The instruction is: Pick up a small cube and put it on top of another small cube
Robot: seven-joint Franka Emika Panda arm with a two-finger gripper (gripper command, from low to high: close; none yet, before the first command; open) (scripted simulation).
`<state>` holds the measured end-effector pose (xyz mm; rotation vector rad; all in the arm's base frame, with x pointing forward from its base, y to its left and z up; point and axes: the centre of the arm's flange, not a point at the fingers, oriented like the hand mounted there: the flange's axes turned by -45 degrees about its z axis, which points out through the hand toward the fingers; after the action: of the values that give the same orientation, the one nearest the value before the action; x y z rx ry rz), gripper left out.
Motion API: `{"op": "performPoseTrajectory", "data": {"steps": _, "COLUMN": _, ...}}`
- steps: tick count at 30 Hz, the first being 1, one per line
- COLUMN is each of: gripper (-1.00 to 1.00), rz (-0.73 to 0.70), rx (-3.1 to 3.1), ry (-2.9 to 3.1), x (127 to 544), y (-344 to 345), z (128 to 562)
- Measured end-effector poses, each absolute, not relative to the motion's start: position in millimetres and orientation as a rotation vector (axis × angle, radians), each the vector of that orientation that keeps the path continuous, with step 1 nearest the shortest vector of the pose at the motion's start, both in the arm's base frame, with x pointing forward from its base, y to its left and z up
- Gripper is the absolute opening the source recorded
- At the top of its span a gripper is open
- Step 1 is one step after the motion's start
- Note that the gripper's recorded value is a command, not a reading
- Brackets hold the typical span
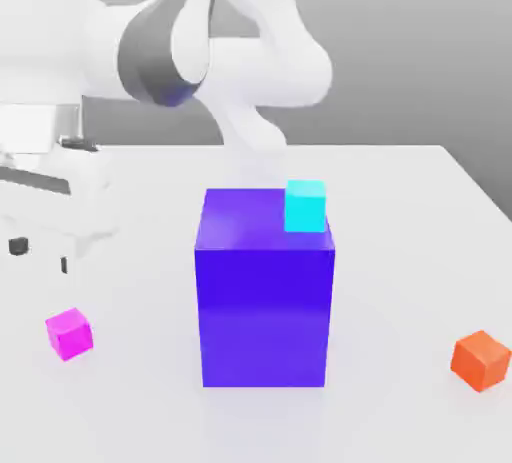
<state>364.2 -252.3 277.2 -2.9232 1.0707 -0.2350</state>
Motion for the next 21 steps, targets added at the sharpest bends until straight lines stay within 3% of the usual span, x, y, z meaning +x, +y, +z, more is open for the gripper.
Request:
{"op": "performPoseTrajectory", "data": {"steps": 4, "gripper": 0.0, "rz": -0.044, "rx": -2.875, "ry": 1.257, "x": 310.6, "y": -273.7, "z": 205.6}}
{"op": "performPoseTrajectory", "data": {"steps": 10, "gripper": 0.0, "rz": -0.001, "rx": -2.871, "ry": 1.285, "x": 300.0, "y": -275.8, "z": 138.2}}
{"op": "performPoseTrajectory", "data": {"steps": 11, "gripper": -1.0, "rz": -0.001, "rx": -2.869, "ry": 1.286, "x": 299.4, "y": -275.1, "z": 130.3}}
{"op": "performPoseTrajectory", "data": {"steps": 17, "gripper": -1.0, "rz": 0.0, "rx": -2.868, "ry": 1.286, "x": 299.2, "y": -274.6, "z": 126.3}}
{"op": "performPoseTrajectory", "data": {"steps": 21, "gripper": -1.0, "rz": -0.002, "rx": -2.872, "ry": 1.284, "x": 300.4, "y": -276.3, "z": 155.9}}
